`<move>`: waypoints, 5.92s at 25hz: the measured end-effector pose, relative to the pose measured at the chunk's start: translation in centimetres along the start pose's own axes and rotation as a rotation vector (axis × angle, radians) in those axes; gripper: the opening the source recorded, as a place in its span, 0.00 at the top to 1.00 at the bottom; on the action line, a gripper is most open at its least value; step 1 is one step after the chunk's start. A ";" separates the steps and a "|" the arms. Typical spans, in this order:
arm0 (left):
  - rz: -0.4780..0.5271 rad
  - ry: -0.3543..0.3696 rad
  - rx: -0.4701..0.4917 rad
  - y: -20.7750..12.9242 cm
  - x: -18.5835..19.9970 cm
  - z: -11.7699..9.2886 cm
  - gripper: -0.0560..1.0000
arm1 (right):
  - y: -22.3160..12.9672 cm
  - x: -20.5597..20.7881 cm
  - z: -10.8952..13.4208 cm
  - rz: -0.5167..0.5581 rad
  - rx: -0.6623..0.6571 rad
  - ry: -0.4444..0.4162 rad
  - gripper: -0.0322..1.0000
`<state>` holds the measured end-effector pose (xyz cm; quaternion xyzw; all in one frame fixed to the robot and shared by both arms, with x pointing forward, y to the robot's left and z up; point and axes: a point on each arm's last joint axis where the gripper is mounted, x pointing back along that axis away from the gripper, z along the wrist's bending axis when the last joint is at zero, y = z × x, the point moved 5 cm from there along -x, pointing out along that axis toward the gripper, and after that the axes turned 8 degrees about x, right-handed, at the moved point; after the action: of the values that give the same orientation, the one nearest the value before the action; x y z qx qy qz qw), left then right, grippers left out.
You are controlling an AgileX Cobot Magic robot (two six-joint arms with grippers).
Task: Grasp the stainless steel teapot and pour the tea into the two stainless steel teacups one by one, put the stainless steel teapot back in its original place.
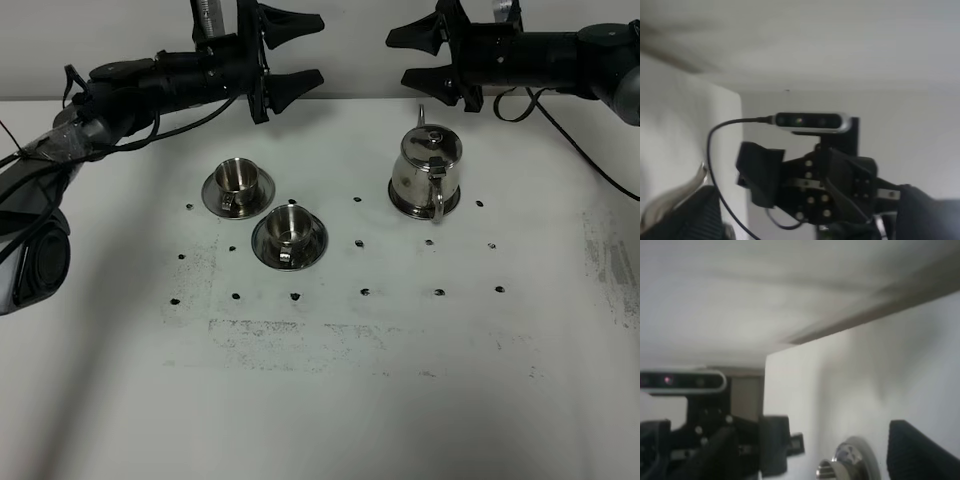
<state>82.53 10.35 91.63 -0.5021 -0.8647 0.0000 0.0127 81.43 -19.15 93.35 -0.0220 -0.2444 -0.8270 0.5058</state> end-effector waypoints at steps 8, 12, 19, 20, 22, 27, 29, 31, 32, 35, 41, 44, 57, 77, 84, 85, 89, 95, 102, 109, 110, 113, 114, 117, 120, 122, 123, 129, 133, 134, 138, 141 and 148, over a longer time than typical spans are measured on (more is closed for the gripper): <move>-0.001 0.088 -0.595 0.7 0.9 -8.3 0.34 | 2.0 3.8 0.6 0.120 0.325 -0.219 0.39; -0.004 0.241 -0.686 1.5 1.7 -8.0 0.34 | 1.5 4.3 -0.9 0.183 0.371 -0.320 0.39; 0.069 0.478 -0.877 2.9 3.8 -5.1 0.34 | 0.8 4.7 -1.7 0.261 0.432 -0.366 0.39; 0.086 0.519 -0.903 2.8 3.8 -4.7 0.34 | 0.8 4.9 -1.8 0.270 0.442 -0.384 0.39; 0.105 0.591 -0.941 2.7 3.9 -4.2 0.34 | 0.9 5.4 -2.2 0.291 0.472 -0.443 0.39; 0.127 0.704 -1.040 2.1 4.7 -6.5 0.34 | 1.9 8.2 -1.1 0.315 0.530 -0.624 0.39; 0.157 0.770 -1.062 1.4 5.1 -6.9 0.34 | 2.2 9.2 -0.4 0.310 0.527 -0.681 0.39; 0.201 0.831 -1.062 0.7 5.5 -6.6 0.35 | 1.8 9.8 -0.2 0.325 0.514 -0.711 0.39; 0.229 0.863 -1.058 0.3 5.8 -6.2 0.35 | 1.4 10.1 -0.3 0.339 0.502 -0.720 0.39; 0.265 0.918 -1.022 -0.2 7.0 -5.4 0.38 | 0.1 10.6 -0.6 0.384 0.465 -0.738 0.40; 0.212 0.953 -1.042 -1.0 10.1 -8.5 0.41 | -1.5 13.3 1.2 0.357 0.488 -0.815 0.40; 0.198 0.980 -1.059 -2.2 11.6 -9.8 0.41 | -2.0 14.9 3.0 0.285 0.529 -0.848 0.40; -0.094 0.984 -1.185 -8.9 19.1 -13.6 0.41 | -7.1 19.9 7.0 0.071 0.614 -0.906 0.41; -0.243 1.158 -1.080 -19.3 30.7 -16.8 0.41 | -13.1 15.8 10.4 0.092 0.732 -0.793 0.42; -0.259 1.198 -1.048 -24.4 35.3 -16.5 0.41 | -13.5 15.8 10.3 0.112 0.709 -0.801 0.43; -0.259 1.202 -1.044 -25.2 35.9 -16.3 0.41 | -13.6 15.9 10.2 0.122 0.705 -0.801 0.43; -0.323 1.169 -1.037 -28.4 38.5 -17.0 0.41 | -14.2 15.7 10.2 0.153 0.690 -0.798 0.43; -0.322 1.109 -0.986 -32.7 40.9 -15.4 0.41 | -16.5 13.3 11.8 0.228 0.765 -0.743 0.43; -0.256 1.006 -0.945 -36.0 41.2 -10.5 0.41 | -18.1 12.1 12.6 0.278 0.797 -0.725 0.43; -0.322 0.949 -1.023 -37.4 42.3 -8.9 0.41 | -19.9 9.9 11.6 0.365 0.800 -0.713 0.43; -0.323 0.956 -1.033 -37.5 42.5 -8.6 0.41 | -20.3 9.4 11.5 0.383 0.804 -0.708 0.43; -0.342 0.952 -1.055 -37.9 43.0 -8.4 0.41 | -21.2 8.4 11.1 0.416 0.814 -0.698 0.43; -0.345 0.950 -1.058 -38.0 43.0 -8.4 0.41 | -21.4 8.2 11.0 0.422 0.815 -0.698 0.43; -0.350 0.946 -1.062 -38.0 43.1 -8.4 0.41 | -21.7 7.7 10.4 0.441 0.812 -0.700 0.43; -0.365 0.949 -1.063 -38.1 43.2 -8.4 0.42 | -21.8 7.2 9.7 0.451 0.806 -0.706 0.43; -0.405 0.963 -1.052 -38.1 43.4 -8.5 0.42 | -21.9 7.0 9.2 0.458 0.802 -0.710 0.43; -0.426 0.974 -1.043 -38.0 43.5 -8.5 0.42 | -22.0 6.9 9.1 0.461 0.800 -0.711 0.43; -0.490 1.015 -1.007 -37.8 43.8 -8.5 0.42 | -22.1 6.2 8.0 0.467 0.787 -0.719 0.43; -0.492 1.017 -1.006 -37.8 43.8 -8.5 0.42 | -22.2 5.6 7.0 0.473 0.779 -0.727 0.43; -0.492 1.017 -1.006 -37.8 43.8 -8.5 0.42 | -22.3 5.5 6.9 0.473 0.779 -0.728 0.43; -0.492 1.017 -1.006 -37.8 43.8 -8.5 0.42 | -22.1 5.5 6.9 0.464 0.785 -0.728 0.43; -0.492 1.017 -1.006 -37.8 43.8 -8.5 0.42 | -21.9 5.4 6.9 0.444 0.788 -0.736 0.43; -0.492 1.017 -1.006 -37.8 43.8 -8.5 0.42 | -21.0 5.5 6.7 0.396 0.806 -0.775 0.43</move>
<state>28.19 29.49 101.55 -0.1782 -0.7352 -0.6290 0.1790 59.49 -13.09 92.82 -0.1734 -0.6974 -0.4905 0.4929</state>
